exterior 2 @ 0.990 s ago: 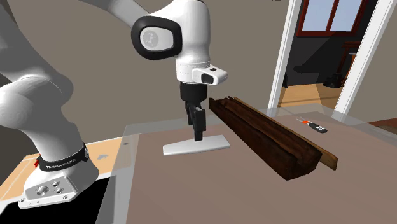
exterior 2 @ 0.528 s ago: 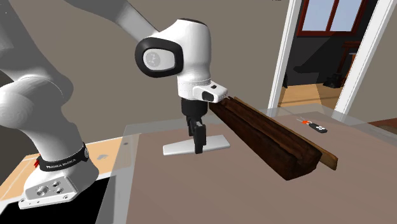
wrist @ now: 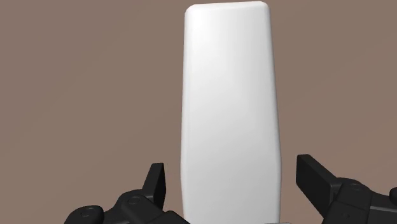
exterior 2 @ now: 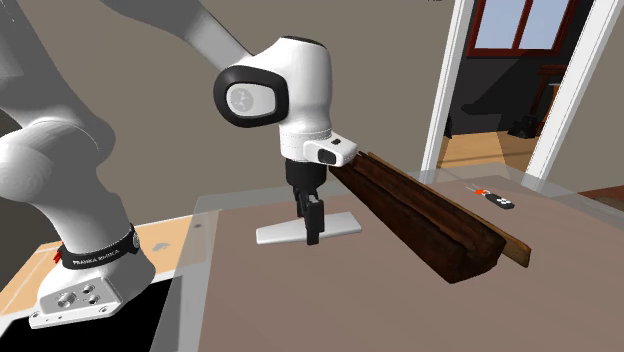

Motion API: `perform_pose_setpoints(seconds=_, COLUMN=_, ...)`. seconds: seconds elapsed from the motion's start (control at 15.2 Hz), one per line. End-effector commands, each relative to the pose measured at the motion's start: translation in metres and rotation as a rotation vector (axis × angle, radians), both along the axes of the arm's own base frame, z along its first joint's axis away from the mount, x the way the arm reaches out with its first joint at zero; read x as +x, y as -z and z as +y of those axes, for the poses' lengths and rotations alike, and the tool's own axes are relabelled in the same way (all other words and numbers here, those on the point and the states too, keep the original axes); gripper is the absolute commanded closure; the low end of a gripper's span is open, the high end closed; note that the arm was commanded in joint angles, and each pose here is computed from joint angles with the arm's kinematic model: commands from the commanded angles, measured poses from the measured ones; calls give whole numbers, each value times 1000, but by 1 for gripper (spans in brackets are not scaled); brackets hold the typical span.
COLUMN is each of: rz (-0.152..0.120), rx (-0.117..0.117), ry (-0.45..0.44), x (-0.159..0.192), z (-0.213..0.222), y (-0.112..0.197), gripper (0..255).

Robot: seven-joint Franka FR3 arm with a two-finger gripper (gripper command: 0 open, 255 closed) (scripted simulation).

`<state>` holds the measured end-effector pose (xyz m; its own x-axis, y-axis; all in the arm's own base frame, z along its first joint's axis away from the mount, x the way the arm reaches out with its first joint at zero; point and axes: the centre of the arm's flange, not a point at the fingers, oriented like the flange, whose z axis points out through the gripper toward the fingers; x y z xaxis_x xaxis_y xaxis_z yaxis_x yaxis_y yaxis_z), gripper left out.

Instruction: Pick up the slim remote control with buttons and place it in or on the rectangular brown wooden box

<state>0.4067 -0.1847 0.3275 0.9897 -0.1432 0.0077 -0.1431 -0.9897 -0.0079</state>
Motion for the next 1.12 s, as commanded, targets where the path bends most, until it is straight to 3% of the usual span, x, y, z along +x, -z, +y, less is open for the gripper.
perform_pose_setpoints(seconds=0.0, rz=0, rx=0, ry=0, x=0, z=0, y=0, gripper=255)
perform_pose_setpoints(seconds=0.59, rz=0, rx=0, ry=0, x=0, z=0, y=0, gripper=255)
perform_pose_setpoints(seconds=1.06, rz=0, rx=0, ry=0, x=0, z=0, y=-37, gripper=255)
